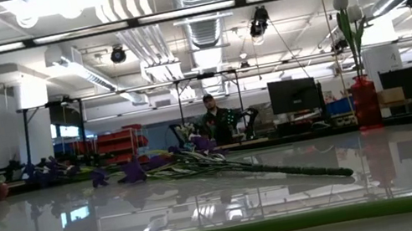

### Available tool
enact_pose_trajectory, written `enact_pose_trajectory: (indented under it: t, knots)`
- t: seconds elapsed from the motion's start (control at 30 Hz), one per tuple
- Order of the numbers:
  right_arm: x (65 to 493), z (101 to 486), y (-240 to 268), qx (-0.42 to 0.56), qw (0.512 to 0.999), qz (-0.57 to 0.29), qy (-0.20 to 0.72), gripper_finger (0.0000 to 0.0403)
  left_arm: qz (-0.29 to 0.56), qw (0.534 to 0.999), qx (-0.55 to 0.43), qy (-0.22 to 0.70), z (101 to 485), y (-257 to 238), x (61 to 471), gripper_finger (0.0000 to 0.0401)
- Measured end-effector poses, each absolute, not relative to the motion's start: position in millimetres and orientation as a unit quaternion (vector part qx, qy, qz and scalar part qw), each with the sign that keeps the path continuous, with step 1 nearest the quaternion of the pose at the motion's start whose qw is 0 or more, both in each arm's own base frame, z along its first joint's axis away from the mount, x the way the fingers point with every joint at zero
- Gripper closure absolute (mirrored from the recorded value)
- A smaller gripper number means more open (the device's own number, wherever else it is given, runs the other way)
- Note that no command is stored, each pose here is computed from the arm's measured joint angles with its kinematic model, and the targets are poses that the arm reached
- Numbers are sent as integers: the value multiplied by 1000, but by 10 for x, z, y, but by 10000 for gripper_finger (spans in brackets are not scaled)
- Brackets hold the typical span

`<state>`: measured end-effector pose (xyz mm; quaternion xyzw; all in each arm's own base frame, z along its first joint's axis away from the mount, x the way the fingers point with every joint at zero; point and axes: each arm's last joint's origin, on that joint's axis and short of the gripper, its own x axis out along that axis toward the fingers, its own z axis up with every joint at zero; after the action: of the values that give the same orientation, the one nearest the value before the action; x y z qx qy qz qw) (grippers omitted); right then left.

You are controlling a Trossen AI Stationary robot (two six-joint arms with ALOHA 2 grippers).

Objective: Sort flowers into vase by color
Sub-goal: Put the top white tulip into the red flower vase

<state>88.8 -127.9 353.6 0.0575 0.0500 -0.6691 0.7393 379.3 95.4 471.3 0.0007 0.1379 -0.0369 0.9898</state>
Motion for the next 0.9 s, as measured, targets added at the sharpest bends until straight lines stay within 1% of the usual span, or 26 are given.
enact_pose_trajectory:
  t: [0.47,0.63,0.9]
  knots:
    - [888,3411,-1292,69,726,-683,40,387,-36,990,5,136,4786,937,3694,207]
    - [900,3350,-1305,84,724,-683,40,364,-36,990,4,138,4783,937,3693,207]
    - [895,3302,-1296,99,723,-681,54,309,-36,990,4,138,4783,937,3693,207]
